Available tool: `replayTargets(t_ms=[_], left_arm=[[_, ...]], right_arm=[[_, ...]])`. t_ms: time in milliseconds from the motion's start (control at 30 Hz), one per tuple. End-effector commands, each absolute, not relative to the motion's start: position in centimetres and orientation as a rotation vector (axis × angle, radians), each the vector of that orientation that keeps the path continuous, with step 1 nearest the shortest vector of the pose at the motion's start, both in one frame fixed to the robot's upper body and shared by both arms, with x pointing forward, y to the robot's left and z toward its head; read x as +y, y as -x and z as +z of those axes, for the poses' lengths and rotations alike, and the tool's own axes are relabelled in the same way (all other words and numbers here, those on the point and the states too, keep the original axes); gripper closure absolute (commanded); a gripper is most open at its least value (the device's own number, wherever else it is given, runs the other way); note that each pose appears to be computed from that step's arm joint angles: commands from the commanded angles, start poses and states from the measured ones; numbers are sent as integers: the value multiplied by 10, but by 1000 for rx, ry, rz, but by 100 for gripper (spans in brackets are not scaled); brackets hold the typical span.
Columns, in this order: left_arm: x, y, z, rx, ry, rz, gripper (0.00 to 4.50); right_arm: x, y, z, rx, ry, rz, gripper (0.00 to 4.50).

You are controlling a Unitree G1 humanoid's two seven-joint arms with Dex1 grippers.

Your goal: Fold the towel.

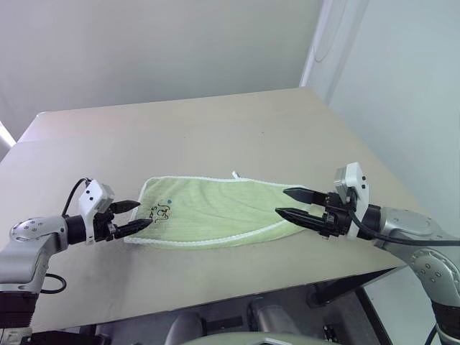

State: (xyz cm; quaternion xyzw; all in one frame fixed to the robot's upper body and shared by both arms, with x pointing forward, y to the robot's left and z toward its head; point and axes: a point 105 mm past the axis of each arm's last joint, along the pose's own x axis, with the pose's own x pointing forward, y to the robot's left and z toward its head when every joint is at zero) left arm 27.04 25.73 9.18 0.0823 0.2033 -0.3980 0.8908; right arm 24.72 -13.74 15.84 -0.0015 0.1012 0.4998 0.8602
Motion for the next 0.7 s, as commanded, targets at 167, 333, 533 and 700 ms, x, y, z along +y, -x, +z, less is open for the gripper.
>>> replayTargets(t_ms=[167,333,533,700], left_arm=[[256,-276,106,374,-202,-837,87],[260,-277,109,380,-213,-839,87],[271,-274,111,415,-253,-849,87],[273,-269,113,446,-283,-892,87]], right_arm=[[-129,-249,164,170,-6,1054,163],[-126,-245,163,167,-9,1073,163],[-131,-243,156,168,-14,1036,163],[-137,-246,151,176,0,1017,163]])
